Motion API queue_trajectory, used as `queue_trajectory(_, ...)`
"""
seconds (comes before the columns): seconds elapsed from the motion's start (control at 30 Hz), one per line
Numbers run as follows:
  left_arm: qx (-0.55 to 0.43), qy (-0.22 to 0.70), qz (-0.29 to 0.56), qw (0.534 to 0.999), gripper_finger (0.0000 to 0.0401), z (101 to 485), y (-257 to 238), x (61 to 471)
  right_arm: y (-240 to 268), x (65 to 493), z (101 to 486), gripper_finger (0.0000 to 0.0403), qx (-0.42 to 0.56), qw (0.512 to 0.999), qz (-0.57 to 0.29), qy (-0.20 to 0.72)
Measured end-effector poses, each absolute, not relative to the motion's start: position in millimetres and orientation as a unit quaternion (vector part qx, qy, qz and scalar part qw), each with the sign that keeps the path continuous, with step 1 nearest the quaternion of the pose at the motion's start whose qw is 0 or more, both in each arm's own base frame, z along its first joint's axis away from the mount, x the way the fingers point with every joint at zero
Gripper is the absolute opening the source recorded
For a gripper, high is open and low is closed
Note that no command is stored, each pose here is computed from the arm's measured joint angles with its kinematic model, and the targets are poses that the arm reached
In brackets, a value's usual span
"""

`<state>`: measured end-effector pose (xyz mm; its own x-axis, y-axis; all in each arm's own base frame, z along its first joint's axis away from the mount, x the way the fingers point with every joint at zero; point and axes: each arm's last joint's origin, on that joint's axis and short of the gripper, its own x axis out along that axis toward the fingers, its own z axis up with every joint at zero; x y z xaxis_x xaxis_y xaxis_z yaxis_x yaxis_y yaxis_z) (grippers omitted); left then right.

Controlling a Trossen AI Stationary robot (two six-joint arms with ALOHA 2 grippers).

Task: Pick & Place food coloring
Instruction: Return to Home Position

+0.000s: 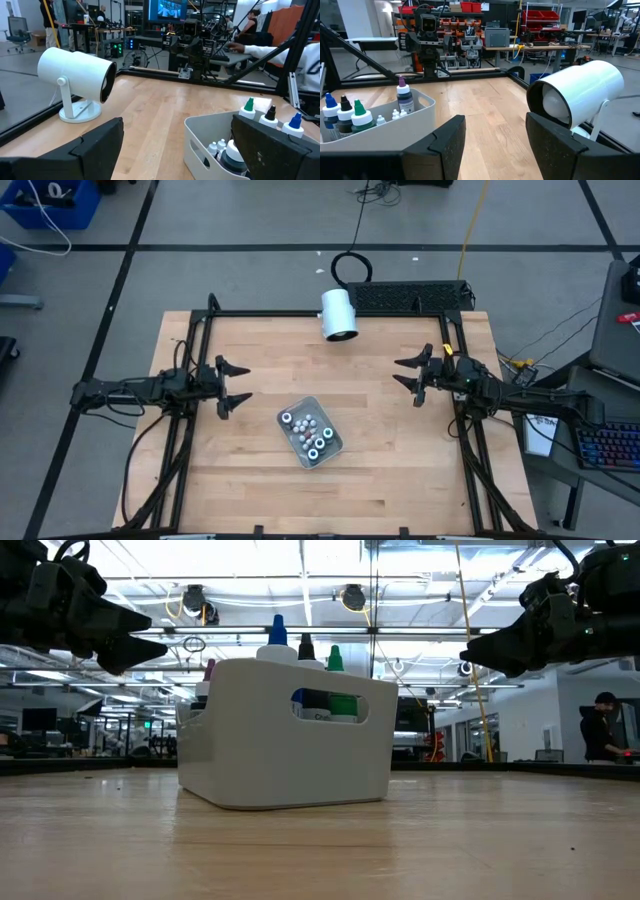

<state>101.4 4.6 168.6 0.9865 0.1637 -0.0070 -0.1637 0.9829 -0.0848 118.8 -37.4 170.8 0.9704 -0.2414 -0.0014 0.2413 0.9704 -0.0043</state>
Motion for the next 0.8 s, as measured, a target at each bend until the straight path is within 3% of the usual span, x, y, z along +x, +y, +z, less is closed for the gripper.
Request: queue_trajectory(0.8,-0.043,0.0,0.082,0.996,0.0364,168.7,4.6,101.4,-37.4,118.8,170.8,0.0196,-0.002,0.993,-0.122,0.001)
